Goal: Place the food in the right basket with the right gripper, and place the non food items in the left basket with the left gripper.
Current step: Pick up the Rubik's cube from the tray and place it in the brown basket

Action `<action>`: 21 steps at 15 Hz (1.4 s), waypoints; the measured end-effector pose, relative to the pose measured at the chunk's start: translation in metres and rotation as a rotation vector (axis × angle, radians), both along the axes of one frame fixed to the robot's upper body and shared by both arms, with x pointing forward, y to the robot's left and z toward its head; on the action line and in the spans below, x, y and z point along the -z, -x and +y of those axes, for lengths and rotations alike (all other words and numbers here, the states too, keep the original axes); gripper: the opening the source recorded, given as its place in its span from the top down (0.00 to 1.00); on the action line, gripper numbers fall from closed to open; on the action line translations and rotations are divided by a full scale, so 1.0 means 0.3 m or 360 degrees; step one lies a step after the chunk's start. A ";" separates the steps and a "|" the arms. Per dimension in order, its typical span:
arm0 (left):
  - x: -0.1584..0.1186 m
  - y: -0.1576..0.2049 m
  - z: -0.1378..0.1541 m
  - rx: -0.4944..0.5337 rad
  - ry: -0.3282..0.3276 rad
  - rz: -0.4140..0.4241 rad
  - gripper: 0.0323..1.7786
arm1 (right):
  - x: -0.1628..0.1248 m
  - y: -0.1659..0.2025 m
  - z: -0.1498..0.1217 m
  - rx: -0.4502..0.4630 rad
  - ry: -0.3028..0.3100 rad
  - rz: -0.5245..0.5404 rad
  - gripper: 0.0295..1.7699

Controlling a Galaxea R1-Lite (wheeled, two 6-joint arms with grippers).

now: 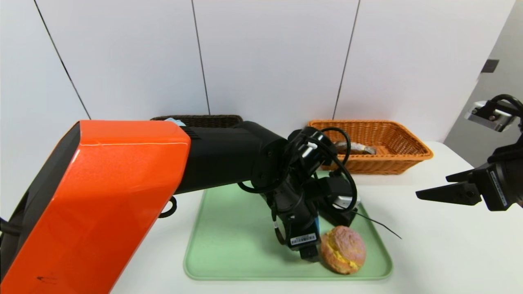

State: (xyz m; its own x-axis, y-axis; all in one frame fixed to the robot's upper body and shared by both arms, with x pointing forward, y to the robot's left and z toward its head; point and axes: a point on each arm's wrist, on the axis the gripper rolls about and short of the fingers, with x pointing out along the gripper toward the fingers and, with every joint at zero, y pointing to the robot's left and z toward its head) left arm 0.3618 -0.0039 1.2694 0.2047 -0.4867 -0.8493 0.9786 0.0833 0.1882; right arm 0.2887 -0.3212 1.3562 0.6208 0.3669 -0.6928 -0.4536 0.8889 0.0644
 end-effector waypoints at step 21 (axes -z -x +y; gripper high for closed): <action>-0.213 -0.053 0.172 -0.0197 0.0138 -0.0203 0.45 | 0.002 -0.003 0.000 -0.0003 -0.0005 -0.0021 0.04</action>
